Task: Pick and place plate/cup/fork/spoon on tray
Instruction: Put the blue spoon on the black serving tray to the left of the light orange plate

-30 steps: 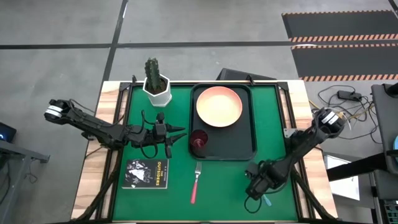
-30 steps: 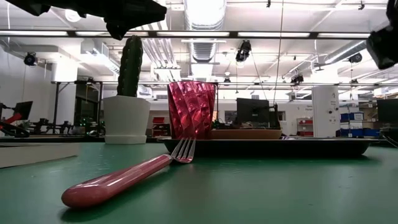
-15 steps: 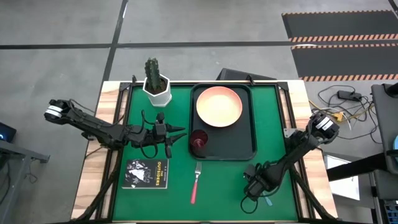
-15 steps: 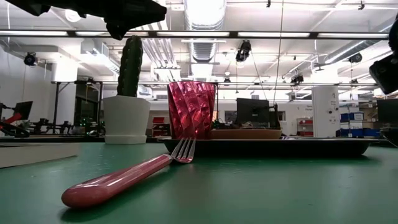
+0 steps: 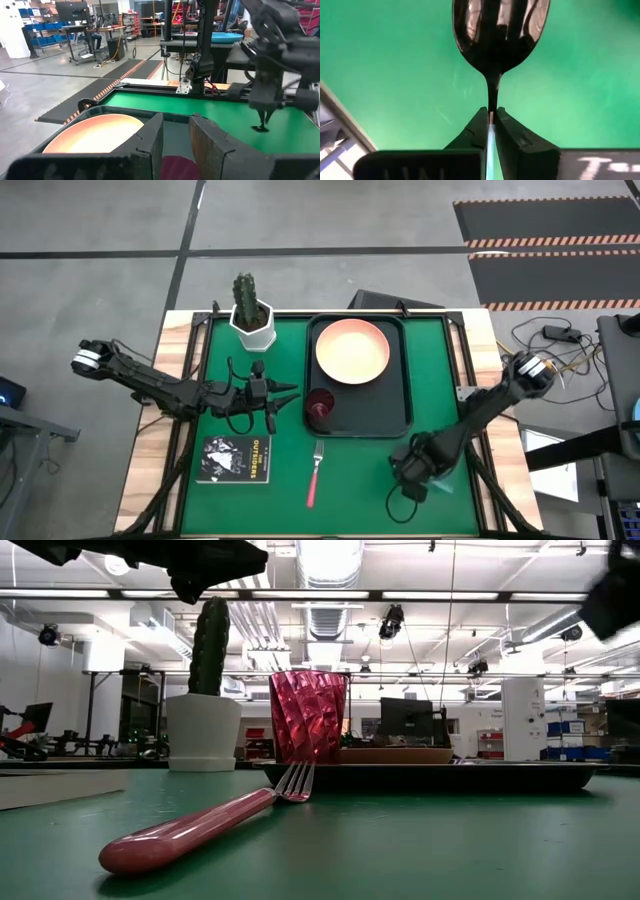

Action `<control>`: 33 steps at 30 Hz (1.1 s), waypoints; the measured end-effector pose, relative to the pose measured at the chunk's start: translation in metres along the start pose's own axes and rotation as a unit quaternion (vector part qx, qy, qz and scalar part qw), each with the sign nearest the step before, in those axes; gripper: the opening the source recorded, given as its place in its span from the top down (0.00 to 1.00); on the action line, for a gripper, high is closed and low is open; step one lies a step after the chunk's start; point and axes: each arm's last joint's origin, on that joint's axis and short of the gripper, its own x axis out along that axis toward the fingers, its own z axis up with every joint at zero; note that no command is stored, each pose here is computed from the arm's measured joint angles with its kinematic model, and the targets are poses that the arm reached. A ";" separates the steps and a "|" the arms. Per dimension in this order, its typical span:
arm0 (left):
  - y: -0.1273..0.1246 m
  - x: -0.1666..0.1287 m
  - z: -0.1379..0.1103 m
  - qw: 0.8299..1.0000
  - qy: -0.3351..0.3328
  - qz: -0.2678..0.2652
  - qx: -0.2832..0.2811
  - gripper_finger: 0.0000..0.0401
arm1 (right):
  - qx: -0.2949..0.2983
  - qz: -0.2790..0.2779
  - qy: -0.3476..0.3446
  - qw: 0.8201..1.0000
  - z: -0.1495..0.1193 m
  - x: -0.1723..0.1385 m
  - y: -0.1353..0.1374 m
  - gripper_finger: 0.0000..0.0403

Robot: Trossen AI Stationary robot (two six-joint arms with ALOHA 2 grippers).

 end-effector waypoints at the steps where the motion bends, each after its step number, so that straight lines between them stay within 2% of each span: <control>1: 0.000 0.000 0.000 1.000 0.000 0.000 0.000 0.81 | -0.014 0.008 -0.010 1.000 0.003 -0.007 -0.002 0.98; 9: 0.000 0.000 0.000 1.000 -0.002 0.000 -0.001 0.81 | -0.099 0.083 -0.107 0.986 0.032 -0.072 -0.034 0.98; 15: 0.000 0.000 0.001 1.000 -0.003 0.000 -0.002 0.81 | -0.110 0.087 -0.173 0.975 0.057 -0.106 -0.069 0.98; 23: 0.000 0.000 0.001 1.000 -0.003 -0.001 -0.002 0.81 | -0.106 0.025 -0.137 0.985 0.075 -0.114 -0.103 0.98; 33: 0.000 0.000 0.001 1.000 -0.003 -0.001 -0.002 0.81 | -0.119 0.001 -0.124 0.985 0.086 -0.106 -0.115 0.98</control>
